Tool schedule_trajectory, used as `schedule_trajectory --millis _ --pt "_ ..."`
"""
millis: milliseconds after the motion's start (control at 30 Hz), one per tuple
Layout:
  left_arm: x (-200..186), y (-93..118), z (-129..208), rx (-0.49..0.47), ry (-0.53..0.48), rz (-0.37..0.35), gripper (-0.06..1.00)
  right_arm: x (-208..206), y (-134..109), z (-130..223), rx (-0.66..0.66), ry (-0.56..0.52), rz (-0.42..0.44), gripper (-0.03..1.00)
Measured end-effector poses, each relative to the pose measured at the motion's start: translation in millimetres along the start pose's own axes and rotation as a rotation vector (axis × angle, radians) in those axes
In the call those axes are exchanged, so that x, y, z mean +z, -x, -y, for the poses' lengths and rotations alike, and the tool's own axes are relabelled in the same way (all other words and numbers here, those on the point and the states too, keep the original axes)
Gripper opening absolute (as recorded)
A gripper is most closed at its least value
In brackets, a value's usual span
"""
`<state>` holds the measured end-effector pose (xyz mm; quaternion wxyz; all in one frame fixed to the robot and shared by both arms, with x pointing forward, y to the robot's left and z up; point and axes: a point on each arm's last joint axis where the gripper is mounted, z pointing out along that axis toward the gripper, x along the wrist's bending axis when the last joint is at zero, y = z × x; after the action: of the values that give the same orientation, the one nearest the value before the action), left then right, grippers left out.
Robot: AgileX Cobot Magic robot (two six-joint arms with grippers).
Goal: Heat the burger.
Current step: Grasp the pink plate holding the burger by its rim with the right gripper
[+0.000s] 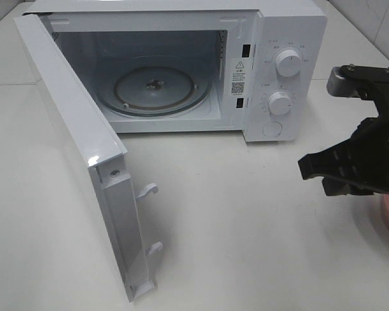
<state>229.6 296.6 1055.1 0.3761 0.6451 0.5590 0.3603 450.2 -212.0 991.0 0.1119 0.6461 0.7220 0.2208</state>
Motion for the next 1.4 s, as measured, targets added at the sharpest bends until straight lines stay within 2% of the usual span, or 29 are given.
schedule_trajectory --millis 67,200,333,600,633,667,733,767,800,833,867,900,933,967,1133,1400 --pt "0 0 0 0.000 0.000 0.000 0.98 -6 3 -1 -0.048 -0.048 0.049 0.09" --pt "0 0 0 0.000 0.000 0.000 0.98 -13 10 -5 -0.055 -0.066 0.089 0.09" --pt "0 0 0 0.000 0.000 0.000 0.98 -21 29 -13 -0.029 -0.084 0.165 0.11" --pt "0 0 0 0.000 0.000 0.000 0.98 -27 59 -17 -0.042 -0.107 0.252 0.14" --pt "0 0 0 0.000 0.000 0.000 0.98 -28 65 -17 -0.024 -0.108 0.266 0.19" --pt "0 0 0 0.000 0.000 0.000 0.98 -28 65 -17 -0.024 -0.108 0.266 0.19" --pt "0 0 0 0.000 0.000 0.000 0.98 -29 71 -18 -0.017 -0.101 0.287 0.36" --pt "0 0 0 0.000 0.000 0.000 0.98 -29 71 -18 -0.017 -0.101 0.287 0.36" --pt "0 0 0 0.000 0.000 0.000 0.98 -29 73 -20 -0.018 -0.084 0.292 0.52" --pt "0 0 0 0.000 0.000 0.000 0.98 -29 73 -20 -0.018 -0.084 0.292 0.52" --pt "0 0 0 0.000 0.000 0.000 0.98 -29 74 -21 -0.023 -0.074 0.296 0.59" --pt "0 0 0 0.000 0.000 0.000 0.98 -29 74 -23 -0.036 -0.057 0.300 0.78" --pt "0 0 0 0.000 0.000 0.000 0.98 -29 74 -23 -0.036 -0.057 0.300 0.78" --pt "0 0 0 0.000 0.000 0.000 0.98 -29 75 -23 -0.045 -0.053 0.306 0.90" --pt "0 0 0 0.000 0.000 0.000 0.98 -30 76 -23 -0.061 -0.053 0.314 0.97" --pt "0 0 0 0.000 0.000 0.000 0.98 -19 77 -23 -0.064 -0.094 0.315 0.95"
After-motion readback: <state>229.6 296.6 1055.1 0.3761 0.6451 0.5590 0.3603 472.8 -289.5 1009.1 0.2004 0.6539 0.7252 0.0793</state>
